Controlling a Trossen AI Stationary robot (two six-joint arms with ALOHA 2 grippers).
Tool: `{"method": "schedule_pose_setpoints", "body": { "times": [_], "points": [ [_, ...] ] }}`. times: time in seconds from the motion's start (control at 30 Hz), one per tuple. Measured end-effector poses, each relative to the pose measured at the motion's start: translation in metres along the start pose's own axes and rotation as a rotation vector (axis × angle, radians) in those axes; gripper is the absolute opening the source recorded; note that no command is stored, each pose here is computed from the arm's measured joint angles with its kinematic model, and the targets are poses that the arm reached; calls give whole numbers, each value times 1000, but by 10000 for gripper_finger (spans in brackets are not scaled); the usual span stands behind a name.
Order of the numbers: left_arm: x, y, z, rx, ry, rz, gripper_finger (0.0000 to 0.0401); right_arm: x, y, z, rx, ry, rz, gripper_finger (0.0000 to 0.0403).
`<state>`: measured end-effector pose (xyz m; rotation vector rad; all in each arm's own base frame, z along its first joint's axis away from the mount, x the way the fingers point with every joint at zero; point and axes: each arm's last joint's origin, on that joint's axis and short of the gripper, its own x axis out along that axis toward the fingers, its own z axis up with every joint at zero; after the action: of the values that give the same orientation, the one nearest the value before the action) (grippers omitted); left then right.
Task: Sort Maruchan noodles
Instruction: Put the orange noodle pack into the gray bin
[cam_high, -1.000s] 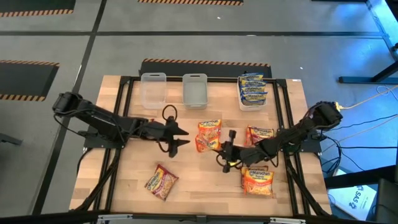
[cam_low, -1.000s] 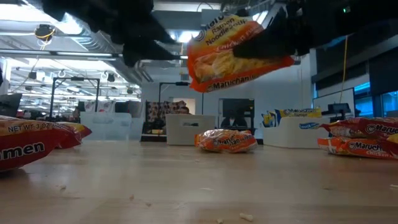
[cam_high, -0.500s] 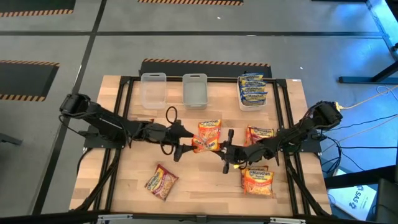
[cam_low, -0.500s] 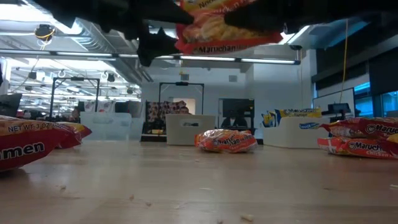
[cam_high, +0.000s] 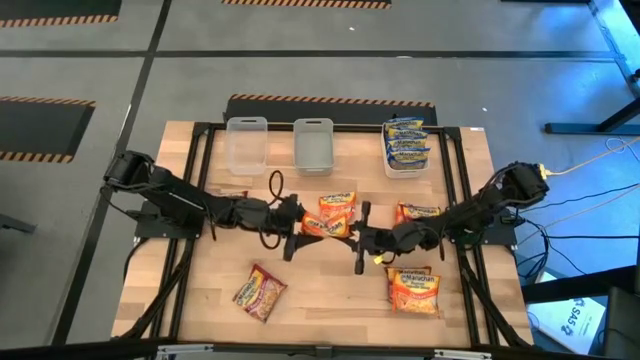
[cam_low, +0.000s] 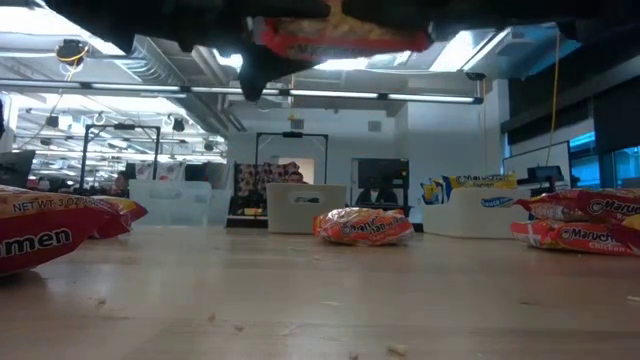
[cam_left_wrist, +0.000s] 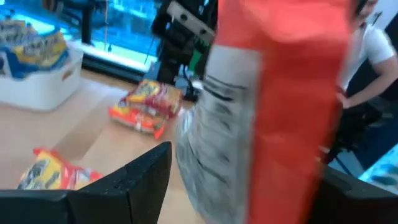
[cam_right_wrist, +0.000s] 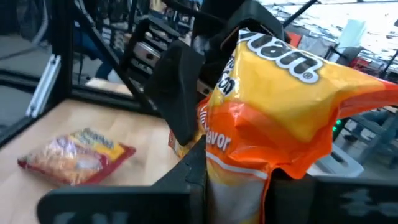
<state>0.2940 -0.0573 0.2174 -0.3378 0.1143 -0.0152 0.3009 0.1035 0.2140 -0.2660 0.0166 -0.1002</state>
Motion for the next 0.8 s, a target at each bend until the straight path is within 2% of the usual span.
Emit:
{"method": "schedule_pose_setpoints", "body": {
  "times": [0.13, 0.4, 0.57, 0.67, 0.8],
  "points": [
    [1, -1, 2, 24, -2, -8, 234, 4, -1, 2, 4, -6, 5, 50],
    [1, -1, 1, 55, 6, -8, 143, 6, -1, 5, 36, -20, 28, 51],
    [1, -1, 1, 76, 6, -10, 121, 6, -1, 6, 92, -21, 28, 56],
    [1, -1, 1, 88, 9, -9, 117, 6, -1, 6, 138, -26, 33, 84],
    [-1, -1, 2, 118, 14, -7, 116, 4, 0, 7, 168, 1, 37, 151]
  ]
}}
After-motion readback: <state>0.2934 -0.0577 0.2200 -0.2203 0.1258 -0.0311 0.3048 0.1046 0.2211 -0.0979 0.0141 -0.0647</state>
